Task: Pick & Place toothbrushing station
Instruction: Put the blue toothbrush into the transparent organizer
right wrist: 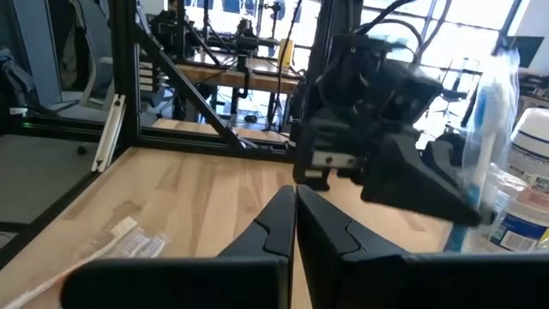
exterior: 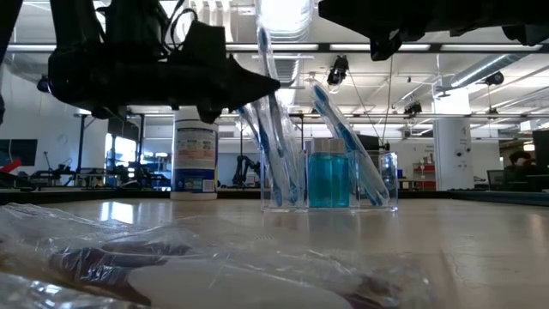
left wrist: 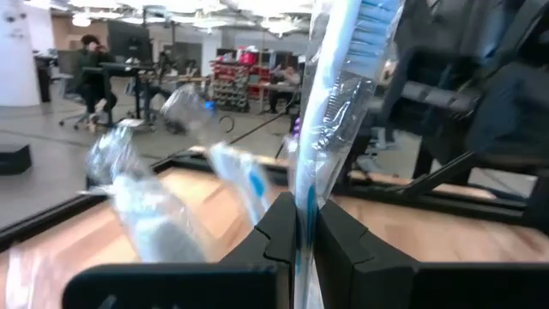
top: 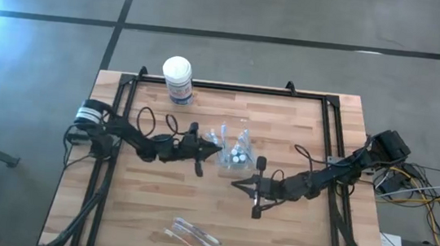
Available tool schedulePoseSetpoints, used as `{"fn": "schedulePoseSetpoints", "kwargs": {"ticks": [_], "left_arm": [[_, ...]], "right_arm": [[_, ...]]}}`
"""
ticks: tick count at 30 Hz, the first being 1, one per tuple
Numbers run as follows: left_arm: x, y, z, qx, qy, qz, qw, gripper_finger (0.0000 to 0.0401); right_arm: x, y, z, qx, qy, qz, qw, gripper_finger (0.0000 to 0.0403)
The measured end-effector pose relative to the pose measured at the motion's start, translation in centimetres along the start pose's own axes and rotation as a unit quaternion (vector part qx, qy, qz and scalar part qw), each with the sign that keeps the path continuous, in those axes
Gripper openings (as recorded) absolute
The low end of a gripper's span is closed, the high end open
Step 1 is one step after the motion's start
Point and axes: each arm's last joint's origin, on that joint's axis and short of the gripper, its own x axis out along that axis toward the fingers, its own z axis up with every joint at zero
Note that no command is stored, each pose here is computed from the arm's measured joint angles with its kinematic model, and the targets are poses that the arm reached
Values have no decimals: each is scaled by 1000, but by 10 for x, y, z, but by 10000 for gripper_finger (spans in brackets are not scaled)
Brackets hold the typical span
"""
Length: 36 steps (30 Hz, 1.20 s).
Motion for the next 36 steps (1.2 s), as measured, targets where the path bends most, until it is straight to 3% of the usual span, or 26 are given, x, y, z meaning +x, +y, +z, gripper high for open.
{"fn": "schedulePoseSetpoints", "kwargs": {"ticks": [21,28,36], "left_arm": [[5,7,-47,-25,67,36,997,23],[5,8,-50,-22,87,25,996,66],[2,6,-33,-7,68,-5,998,109]], "right_arm": [[0,0,-2,13,7,1,1000,8],[0,0,-2,13,7,1,1000,8],[0,0,-2,12,8,1,1000,8]]}}
